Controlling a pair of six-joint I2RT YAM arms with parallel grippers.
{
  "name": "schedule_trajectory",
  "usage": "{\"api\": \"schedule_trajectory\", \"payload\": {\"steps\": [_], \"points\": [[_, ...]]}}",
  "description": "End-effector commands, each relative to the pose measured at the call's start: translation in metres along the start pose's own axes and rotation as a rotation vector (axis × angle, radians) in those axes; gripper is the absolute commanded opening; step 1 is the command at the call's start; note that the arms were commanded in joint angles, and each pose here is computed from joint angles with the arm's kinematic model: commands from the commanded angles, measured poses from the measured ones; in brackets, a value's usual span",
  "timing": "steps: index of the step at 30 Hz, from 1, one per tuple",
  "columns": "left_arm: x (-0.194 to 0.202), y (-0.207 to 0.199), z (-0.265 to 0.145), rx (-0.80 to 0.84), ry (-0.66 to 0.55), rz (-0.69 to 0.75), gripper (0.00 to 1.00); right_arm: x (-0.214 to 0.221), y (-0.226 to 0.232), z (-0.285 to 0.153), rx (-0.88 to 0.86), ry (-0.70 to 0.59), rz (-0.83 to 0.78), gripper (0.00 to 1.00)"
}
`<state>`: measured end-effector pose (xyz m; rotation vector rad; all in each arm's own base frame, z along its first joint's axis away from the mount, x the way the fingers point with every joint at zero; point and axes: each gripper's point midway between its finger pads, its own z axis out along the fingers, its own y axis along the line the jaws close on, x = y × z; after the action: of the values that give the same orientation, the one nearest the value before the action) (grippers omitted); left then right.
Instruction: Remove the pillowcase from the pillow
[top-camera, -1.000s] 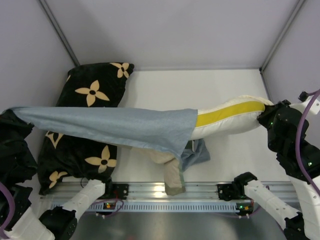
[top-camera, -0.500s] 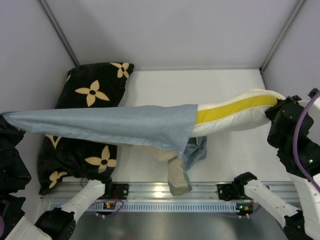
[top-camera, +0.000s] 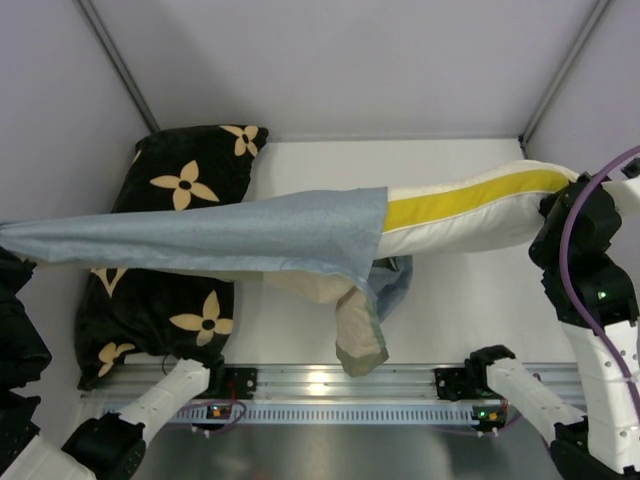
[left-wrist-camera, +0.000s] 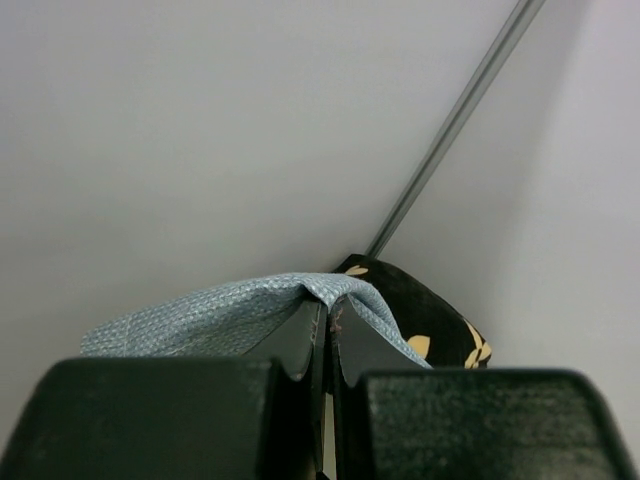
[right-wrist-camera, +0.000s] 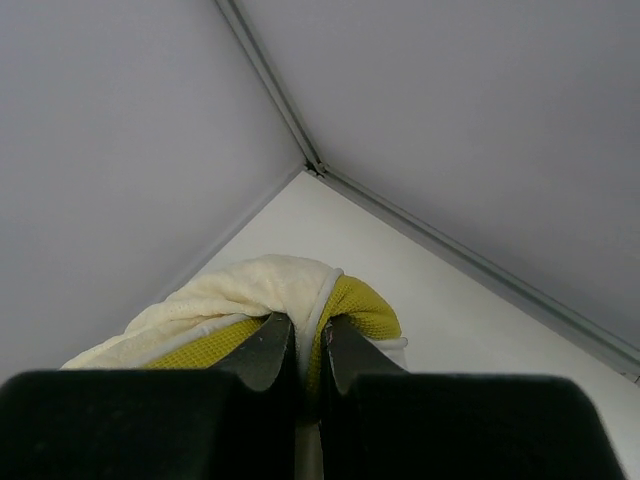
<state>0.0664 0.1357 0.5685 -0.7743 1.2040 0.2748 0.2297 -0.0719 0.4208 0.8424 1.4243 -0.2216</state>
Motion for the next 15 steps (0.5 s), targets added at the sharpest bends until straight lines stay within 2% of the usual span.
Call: {"api": "schedule_trajectory", "payload": {"steps": [1, 10, 15], "points": [[-0.042, 0.040, -0.012, -0.118, -0.115, -0.136, 0.00, -0.039, -0.019, 0.013, 0.127, -0.133, 0.057, 0.00], [-0.052, 0.066, -0.020, -0.125, -0.133, -0.189, 0.00, -0.022, -0.009, 0.047, 0.070, -0.056, 0.102, 0.00], [-0.049, 0.064, -0.018, -0.102, -0.126, -0.198, 0.00, -0.016, -0.010, 0.054, 0.051, -0.035, 0.125, 0.00]]}}
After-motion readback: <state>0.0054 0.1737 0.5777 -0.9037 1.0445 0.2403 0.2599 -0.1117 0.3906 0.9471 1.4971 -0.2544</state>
